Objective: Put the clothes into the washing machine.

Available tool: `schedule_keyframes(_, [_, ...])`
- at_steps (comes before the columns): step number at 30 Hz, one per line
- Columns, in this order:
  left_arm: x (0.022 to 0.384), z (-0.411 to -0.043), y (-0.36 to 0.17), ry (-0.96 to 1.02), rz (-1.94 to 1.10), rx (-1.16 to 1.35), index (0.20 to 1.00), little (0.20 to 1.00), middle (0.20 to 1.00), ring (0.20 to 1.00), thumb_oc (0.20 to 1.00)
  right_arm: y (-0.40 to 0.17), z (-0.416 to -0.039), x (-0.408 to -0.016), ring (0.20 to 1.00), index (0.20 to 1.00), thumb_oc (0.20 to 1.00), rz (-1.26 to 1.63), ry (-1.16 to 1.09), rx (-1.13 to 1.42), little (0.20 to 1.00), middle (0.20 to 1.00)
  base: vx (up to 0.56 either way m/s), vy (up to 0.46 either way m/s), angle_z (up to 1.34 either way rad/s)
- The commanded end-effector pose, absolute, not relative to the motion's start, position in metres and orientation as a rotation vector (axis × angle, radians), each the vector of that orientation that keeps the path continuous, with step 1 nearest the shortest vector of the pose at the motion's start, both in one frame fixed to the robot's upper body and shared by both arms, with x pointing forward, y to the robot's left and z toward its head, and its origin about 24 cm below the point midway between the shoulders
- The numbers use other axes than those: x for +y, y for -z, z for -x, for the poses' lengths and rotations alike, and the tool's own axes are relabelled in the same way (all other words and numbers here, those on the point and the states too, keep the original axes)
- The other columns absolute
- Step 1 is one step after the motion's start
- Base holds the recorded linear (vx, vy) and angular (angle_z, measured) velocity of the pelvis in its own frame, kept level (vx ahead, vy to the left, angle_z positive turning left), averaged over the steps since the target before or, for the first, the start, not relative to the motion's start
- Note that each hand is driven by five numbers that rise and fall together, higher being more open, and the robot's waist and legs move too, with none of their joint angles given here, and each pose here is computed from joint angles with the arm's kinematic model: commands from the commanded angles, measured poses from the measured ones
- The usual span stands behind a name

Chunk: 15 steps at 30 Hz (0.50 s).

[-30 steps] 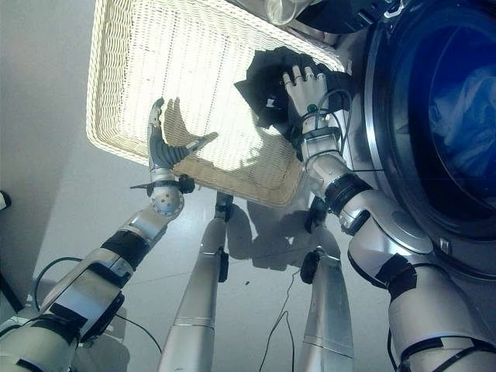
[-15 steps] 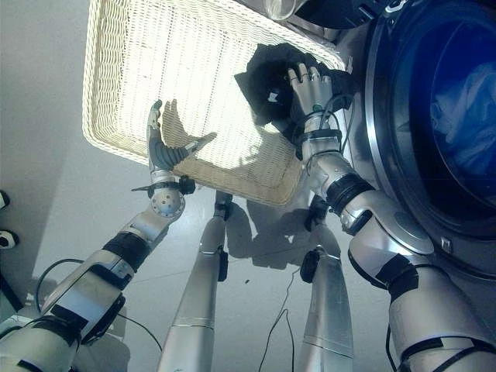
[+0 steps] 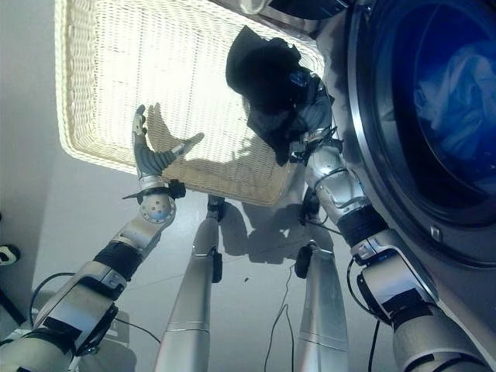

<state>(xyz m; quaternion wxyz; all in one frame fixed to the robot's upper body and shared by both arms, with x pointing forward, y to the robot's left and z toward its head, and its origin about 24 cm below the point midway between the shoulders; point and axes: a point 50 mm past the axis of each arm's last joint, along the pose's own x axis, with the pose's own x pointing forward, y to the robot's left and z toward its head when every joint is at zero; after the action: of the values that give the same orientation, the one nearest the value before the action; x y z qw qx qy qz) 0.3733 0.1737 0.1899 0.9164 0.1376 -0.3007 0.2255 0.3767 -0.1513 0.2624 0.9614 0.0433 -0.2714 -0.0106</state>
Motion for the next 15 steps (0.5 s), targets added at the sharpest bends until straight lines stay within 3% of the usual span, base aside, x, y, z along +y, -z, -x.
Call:
schedule_keyframes(1, [0.188,-0.369,-0.198,-0.555,-0.221,-0.661,1.0,1.0,1.0,1.0,1.0,-0.264,-0.363,-0.171,0.2,0.2,0.2,-0.238,0.017,-0.65,0.2,0.2,-0.01,0.013,-0.1])
schedule_keyframes(15, [0.212,-0.362,-0.19,-0.598,-0.217,-0.655,1.0,1.0,1.0,1.0,1.0,-0.277,-0.333,-0.237,0.2,0.2,0.2,-0.69,0.178,-0.885,0.2,0.2,-0.01,0.005,-0.03])
